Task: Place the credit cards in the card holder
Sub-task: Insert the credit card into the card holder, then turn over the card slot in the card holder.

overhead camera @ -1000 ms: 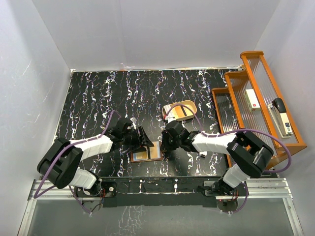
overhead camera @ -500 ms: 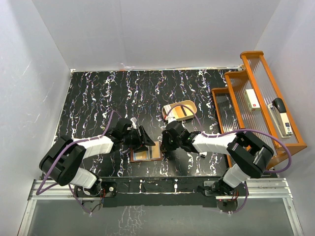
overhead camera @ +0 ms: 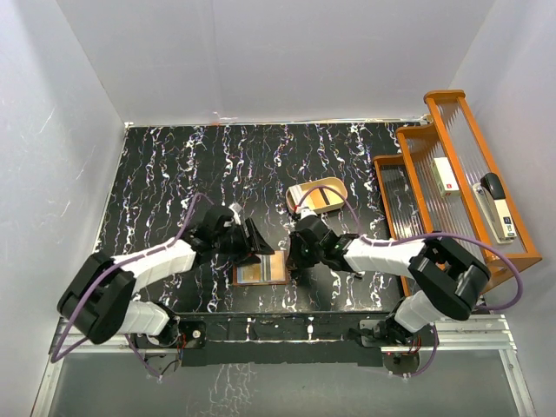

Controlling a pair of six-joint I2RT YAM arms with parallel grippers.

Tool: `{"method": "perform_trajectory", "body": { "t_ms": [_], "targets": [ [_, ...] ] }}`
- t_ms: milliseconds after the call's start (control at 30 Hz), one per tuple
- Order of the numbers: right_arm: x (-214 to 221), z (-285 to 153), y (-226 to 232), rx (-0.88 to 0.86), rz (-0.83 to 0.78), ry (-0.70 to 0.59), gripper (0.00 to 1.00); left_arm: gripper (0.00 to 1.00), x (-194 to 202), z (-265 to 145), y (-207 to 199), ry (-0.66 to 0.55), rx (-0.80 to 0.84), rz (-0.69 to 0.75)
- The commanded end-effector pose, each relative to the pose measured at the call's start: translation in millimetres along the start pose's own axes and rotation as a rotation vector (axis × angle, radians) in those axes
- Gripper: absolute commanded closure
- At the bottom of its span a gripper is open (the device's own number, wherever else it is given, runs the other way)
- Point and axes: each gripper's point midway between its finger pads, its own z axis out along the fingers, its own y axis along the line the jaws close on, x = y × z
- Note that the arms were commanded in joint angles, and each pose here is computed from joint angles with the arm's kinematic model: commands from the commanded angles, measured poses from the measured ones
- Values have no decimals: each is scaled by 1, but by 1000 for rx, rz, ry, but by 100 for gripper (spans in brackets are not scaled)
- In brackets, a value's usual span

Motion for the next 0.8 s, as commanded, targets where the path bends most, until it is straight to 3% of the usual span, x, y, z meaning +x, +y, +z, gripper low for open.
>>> {"method": "perform_trajectory", "body": {
  "t_ms": [0, 133, 233, 467, 767],
  "targets": [
    [-13, -15, 7, 0, 10, -45, 96, 41, -16, -31, 0, -65, -100, 61],
    [-26, -25, 21, -33, 12, -66, 86, 41, -27, -44, 11, -99, -86, 31],
    [-35, -29, 33, -51, 3, -76, 84, 41, -32, -46, 19, -84, -55, -4],
    [-45, -28, 78, -167, 1, -91, 88, 41, -30, -45, 26, -57, 5, -61],
    [-32, 0, 106, -187, -19, -29, 92, 41, -28, -48, 36, -60, 29, -112]
  ]
}}
